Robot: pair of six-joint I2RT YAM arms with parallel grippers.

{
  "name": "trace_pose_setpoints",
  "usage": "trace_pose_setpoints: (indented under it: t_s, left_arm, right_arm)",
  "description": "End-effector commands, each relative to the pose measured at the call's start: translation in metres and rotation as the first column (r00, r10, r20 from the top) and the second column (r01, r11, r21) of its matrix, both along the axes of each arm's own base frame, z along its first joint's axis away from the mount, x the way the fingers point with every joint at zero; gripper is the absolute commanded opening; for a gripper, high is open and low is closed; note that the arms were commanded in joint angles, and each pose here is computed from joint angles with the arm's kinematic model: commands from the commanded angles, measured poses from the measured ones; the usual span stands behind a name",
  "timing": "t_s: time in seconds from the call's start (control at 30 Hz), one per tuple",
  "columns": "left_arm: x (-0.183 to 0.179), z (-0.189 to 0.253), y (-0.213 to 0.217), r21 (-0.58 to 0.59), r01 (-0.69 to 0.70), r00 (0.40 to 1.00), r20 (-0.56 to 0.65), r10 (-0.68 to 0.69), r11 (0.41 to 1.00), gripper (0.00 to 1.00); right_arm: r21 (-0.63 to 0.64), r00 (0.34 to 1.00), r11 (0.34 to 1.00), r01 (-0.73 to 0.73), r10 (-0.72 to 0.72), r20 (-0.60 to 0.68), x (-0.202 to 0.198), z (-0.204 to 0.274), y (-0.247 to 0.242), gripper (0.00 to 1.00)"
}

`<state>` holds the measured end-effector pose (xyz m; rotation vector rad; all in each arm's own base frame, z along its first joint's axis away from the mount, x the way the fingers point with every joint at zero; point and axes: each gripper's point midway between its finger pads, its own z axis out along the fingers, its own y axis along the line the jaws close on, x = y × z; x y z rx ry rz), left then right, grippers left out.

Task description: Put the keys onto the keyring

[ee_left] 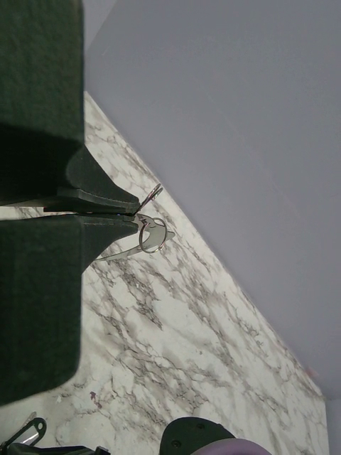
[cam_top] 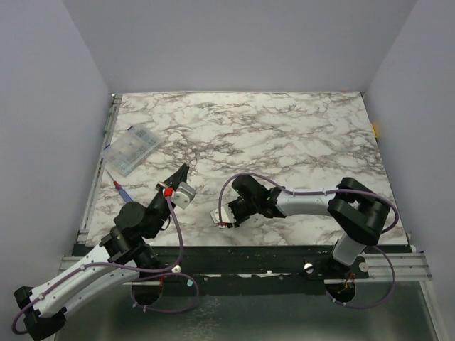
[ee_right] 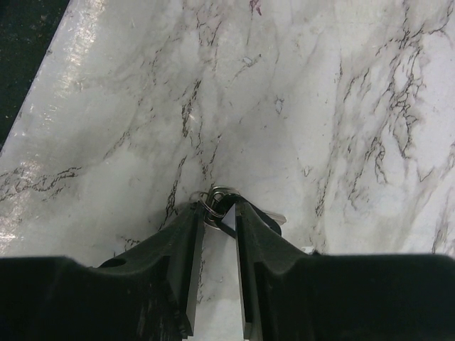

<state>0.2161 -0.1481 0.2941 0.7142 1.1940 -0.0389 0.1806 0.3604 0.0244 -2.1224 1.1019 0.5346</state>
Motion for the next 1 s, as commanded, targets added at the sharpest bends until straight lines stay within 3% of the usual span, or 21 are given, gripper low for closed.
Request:
trace_pose_setpoints:
  t_s: [0.0,0.4,0.67,0.83,0.97]
  left_arm:
    - [-0.003,0.010,-0.001,-0.050,0.024,0.999,0.030,-0.022,0.998,0.00]
    - [-0.005,0.012,0.000,-0.059,0.027,0.999,0.035,-0.025,0.998,0.00]
    - [-0.005,0.012,0.000,-0.061,0.030,0.999,0.035,-0.028,0.998,0.00]
    - [-0.005,0.012,-0.001,-0.062,0.035,0.999,0.034,-0.033,0.997,0.00]
    - [-0.007,0.011,-0.005,-0.060,0.055,0.998,0.035,-0.053,0.997,0.00]
  right_arm:
    - [-0.089,1.000,0.996,0.001,-0.003,-0.019,-0.005,-0.024,-0.010,0.32]
    - [-0.107,0.999,0.994,-0.009,0.005,-0.034,-0.009,-0.029,-0.008,0.25]
    - [-0.118,1.000,0.993,-0.014,0.013,-0.010,-0.008,-0.036,-0.010,0.01]
    - [-0.020,0.997,0.999,0.047,-0.046,0.057,0.005,-0.020,-0.001,0.01]
    - [0.103,0.988,0.983,0.149,-0.152,0.016,0.008,0.007,0.008,0.01]
